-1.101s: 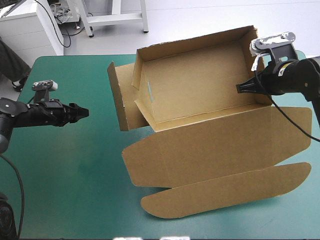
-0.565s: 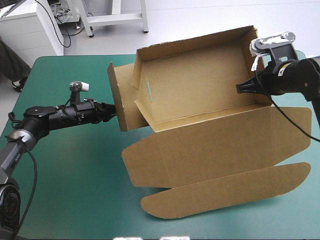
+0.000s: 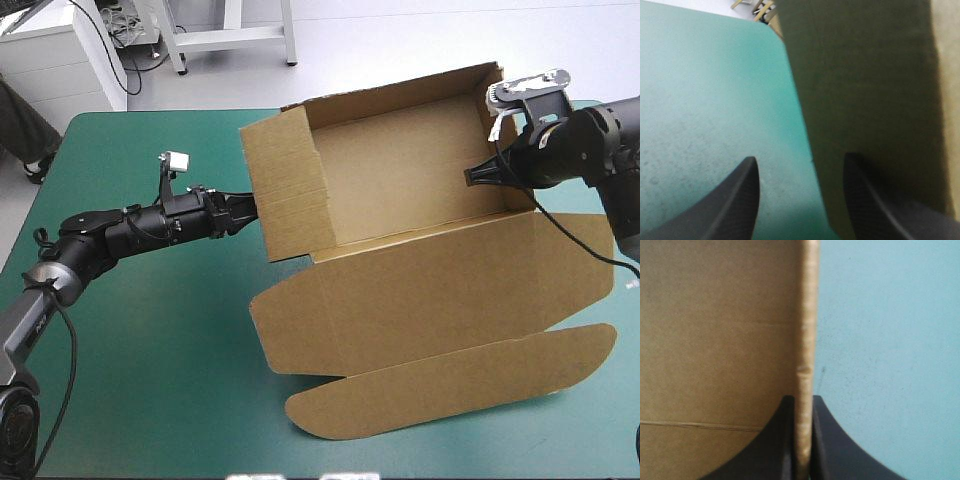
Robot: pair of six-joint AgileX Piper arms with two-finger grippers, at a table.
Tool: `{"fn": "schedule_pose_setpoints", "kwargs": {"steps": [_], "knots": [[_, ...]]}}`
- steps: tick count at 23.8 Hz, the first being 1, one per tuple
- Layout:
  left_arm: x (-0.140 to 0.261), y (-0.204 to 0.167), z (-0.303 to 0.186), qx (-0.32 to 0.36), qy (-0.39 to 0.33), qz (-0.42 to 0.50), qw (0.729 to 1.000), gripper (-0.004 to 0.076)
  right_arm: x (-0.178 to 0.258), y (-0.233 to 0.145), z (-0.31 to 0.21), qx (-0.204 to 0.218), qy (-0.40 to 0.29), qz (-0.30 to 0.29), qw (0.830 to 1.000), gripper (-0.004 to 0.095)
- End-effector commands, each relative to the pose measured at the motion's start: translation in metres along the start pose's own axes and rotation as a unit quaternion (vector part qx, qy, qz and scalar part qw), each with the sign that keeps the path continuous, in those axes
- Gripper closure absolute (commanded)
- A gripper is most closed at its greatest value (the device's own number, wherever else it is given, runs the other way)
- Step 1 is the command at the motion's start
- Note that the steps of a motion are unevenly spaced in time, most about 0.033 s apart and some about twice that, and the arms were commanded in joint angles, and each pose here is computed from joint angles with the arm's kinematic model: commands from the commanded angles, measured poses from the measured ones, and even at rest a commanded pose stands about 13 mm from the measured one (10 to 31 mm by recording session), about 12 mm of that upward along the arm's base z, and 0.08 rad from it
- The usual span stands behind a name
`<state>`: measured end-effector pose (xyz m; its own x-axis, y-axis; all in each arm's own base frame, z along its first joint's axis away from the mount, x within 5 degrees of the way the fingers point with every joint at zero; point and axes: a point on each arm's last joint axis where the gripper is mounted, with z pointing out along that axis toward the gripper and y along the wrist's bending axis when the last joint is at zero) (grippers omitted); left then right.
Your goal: Fold the box
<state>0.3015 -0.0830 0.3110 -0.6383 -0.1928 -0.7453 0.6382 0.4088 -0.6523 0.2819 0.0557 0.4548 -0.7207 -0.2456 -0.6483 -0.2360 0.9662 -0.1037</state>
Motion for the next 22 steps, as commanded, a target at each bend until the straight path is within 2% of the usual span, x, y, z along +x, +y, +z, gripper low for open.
{"fn": "schedule_pose_setpoints", "kwargs": {"steps": [1,7,10,13,17,22], "knots": [[-0.021,-0.039,-0.006,0.078,-0.050,0.021,0.996,0.0356,-0.003,-0.001,-0.009,-0.004,-0.015,0.008,1.000,0.0928],[-0.021,-0.059,0.009,0.117,-0.049,0.007,0.992,0.0356,-0.007,0.002,0.006,-0.015,-0.007,0.010,1.000,0.0928],[-0.022,-0.060,0.014,0.109,-0.050,-0.007,0.993,0.0356,-0.007,0.002,0.010,-0.017,-0.002,0.011,1.000,0.0928],[-0.026,-0.056,0.015,0.078,-0.057,-0.048,0.994,0.0356,-0.008,0.003,0.011,-0.021,-0.001,0.012,1.000,0.0928],[-0.041,-0.054,0.016,-0.010,-0.035,-0.053,0.998,0.0356,-0.008,0.004,0.011,-0.027,-0.002,0.013,1.000,0.0928],[-0.053,-0.073,0.032,-0.117,-0.005,-0.021,0.993,0.0356,-0.015,0.019,0.010,-0.069,-0.036,0.021,0.997,0.0921]]}}
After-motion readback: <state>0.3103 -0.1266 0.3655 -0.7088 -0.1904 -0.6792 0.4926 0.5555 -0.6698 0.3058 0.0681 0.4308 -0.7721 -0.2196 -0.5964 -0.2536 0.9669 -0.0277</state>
